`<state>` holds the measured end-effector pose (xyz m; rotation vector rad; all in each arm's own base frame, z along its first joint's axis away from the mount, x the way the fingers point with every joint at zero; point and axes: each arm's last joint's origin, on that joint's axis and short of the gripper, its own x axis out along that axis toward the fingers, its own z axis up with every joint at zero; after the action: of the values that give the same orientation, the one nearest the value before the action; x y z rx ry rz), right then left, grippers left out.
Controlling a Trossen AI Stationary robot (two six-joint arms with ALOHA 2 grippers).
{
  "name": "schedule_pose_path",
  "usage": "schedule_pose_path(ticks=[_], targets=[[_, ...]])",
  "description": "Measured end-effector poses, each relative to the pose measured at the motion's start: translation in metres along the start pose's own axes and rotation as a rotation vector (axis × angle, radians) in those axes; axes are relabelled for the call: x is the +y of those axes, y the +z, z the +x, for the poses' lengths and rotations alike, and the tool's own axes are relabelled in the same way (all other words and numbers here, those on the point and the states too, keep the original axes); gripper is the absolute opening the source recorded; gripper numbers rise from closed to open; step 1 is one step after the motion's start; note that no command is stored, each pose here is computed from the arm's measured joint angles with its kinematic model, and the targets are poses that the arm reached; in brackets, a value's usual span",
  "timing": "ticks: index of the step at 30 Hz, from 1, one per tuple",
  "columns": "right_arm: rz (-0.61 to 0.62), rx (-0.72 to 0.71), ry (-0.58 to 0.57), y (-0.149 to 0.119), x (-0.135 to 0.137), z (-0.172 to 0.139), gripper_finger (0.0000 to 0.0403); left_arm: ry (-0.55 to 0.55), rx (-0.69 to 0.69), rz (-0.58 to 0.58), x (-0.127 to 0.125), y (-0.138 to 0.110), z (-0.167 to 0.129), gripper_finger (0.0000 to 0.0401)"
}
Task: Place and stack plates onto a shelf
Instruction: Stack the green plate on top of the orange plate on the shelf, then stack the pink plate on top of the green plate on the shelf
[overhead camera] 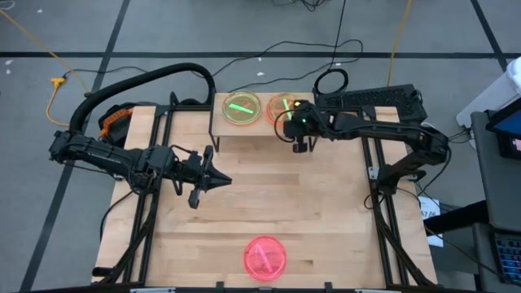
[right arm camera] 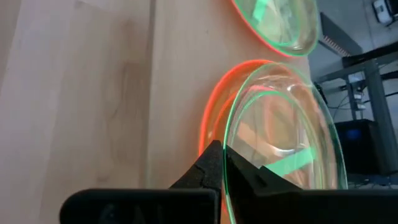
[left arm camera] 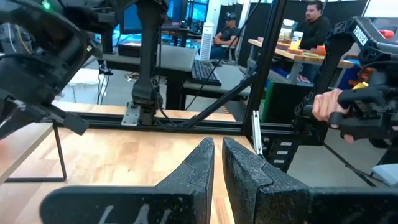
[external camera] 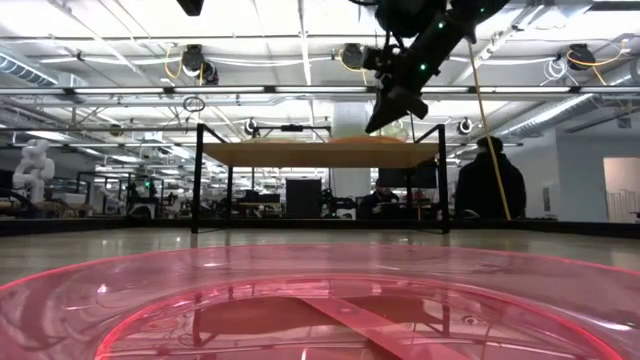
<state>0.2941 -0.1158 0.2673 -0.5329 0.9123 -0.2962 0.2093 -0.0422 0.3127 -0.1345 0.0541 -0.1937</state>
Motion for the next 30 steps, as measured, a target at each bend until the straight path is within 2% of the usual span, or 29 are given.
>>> schedule_pose_path(ticks=[6, 16, 22, 25, 30], targets=[[0.004, -0.025, -0.015, 0.003, -0.001, 0.000, 0.0022, 0.000, 0.001, 0.000, 0.000, 0.000, 0.000, 0.0037], [0.025, -0.034, -0.036, 0.004, -0.003, 0.000, 0.0133, 0.001, 0.001, -0.001, 0.000, 0.000, 0.000, 0.0037], [0.029, 0.036, -0.138, 0.002, -0.006, -0.002, 0.0154, 0.001, 0.001, -0.007, 0.000, 0.000, 0.000, 0.0037], [0.036, -0.015, -0.121, 0.007, -0.003, -0.015, 0.0155, 0.001, 0.001, -0.035, 0.000, 0.000, 0.000, 0.0037], [0.063, -0.174, -0.104, 0.023, 0.006, -0.057, 0.0155, 0.000, 0.002, -0.050, 0.000, 0.000, 0.000, 0.0037]])
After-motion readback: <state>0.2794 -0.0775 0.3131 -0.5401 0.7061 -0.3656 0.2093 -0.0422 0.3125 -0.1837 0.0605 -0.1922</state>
